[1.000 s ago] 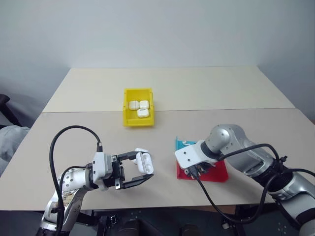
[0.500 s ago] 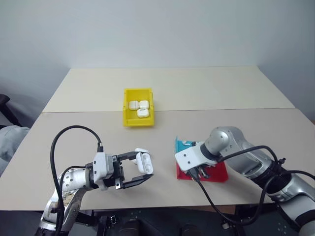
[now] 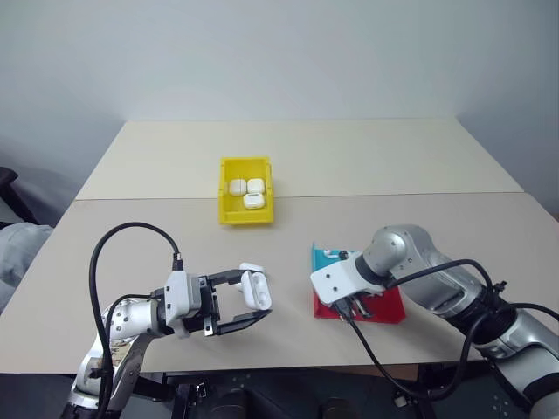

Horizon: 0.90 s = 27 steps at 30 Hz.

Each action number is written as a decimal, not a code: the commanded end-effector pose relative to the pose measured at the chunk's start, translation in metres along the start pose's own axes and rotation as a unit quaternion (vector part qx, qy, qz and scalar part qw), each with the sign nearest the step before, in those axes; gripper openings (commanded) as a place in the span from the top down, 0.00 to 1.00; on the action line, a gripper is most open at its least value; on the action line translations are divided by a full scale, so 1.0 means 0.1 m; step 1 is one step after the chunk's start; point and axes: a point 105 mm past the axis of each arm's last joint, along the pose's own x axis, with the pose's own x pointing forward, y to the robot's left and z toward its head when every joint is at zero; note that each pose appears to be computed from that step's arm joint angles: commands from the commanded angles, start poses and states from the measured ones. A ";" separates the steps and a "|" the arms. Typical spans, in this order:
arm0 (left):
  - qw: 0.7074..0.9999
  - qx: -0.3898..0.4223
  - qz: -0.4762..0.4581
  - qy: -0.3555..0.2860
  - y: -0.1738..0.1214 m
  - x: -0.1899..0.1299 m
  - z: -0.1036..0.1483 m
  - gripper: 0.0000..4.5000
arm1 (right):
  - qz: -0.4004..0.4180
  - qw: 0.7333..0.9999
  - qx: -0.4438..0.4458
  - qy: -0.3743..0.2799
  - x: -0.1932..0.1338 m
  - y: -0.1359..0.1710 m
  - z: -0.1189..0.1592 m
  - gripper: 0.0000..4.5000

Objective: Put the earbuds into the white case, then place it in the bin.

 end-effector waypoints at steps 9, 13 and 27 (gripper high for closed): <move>0.995 0.012 -0.018 -0.095 0.09 0.18 0.46 0.38 | -0.145 0.967 0.029 -0.209 -1.08 -0.21 0.38 0.84; 0.992 0.000 -0.042 -0.116 0.07 0.24 0.53 0.38 | -0.243 0.907 -0.010 -0.344 -1.51 -0.28 0.48 0.84; 0.985 -0.008 -0.115 -0.126 0.08 0.53 0.64 0.38 | -0.335 0.706 -0.055 -0.622 -1.75 -0.07 0.91 0.84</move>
